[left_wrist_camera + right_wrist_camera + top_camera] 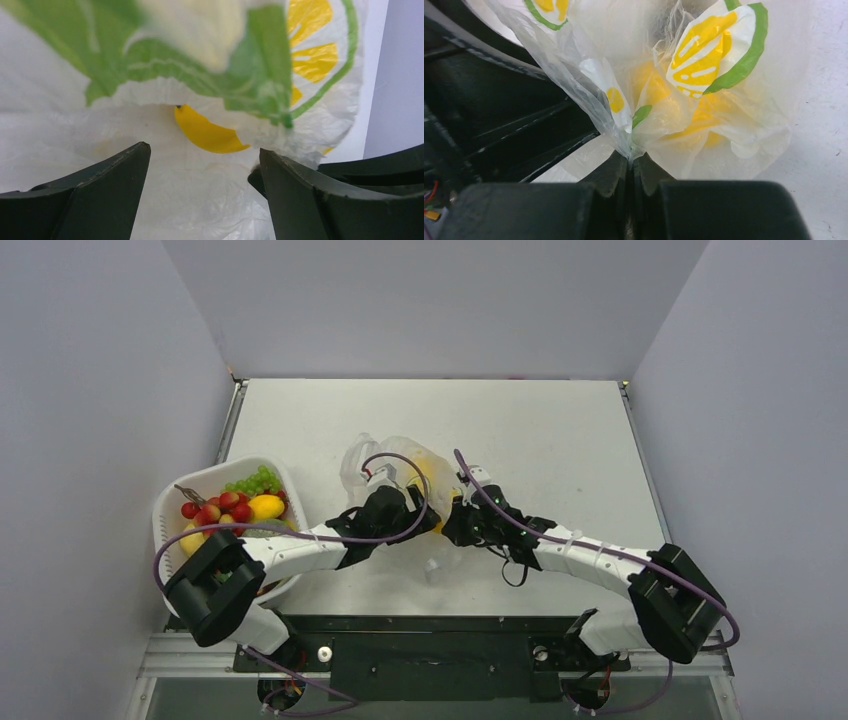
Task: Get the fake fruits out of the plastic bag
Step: Take out the fake fruit from the plastic bag.
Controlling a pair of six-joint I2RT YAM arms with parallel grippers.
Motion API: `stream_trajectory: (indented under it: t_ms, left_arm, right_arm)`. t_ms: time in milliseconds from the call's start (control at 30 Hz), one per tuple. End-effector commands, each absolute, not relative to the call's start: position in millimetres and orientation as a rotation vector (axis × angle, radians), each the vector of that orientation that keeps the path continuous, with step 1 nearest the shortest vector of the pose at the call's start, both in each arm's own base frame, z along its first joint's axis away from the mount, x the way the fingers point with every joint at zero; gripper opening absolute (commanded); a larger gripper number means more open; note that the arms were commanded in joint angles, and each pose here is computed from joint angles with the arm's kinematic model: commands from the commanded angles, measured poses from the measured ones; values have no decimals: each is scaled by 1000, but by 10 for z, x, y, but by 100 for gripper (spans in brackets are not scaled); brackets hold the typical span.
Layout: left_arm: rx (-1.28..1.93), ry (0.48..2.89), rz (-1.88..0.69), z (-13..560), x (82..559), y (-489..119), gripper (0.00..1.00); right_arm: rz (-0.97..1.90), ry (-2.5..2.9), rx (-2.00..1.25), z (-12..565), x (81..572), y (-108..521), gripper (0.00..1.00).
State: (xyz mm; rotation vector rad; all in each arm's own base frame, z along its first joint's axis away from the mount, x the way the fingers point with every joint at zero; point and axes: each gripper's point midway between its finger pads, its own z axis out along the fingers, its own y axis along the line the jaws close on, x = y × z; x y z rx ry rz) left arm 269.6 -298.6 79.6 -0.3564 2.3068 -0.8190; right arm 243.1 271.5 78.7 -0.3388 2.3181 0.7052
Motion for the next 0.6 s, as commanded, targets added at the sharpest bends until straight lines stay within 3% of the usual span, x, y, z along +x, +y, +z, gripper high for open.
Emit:
stream_trajectory:
  t_ms: [0,233,567]
  left_arm:
    - [-363,2251,-916,989,2690,-3056,78]
    - [-355,2263,-928,965,2754,-3181,74]
    - [-303,2288,-916,922,2818,-3463,82]
  right_arm:
    - [807,2209,-303,1102,2443,2798,0]
    - [780,2190,-260,1191,2412,2672,0]
    - [773,2155,-263,1357,2403,2619,0]
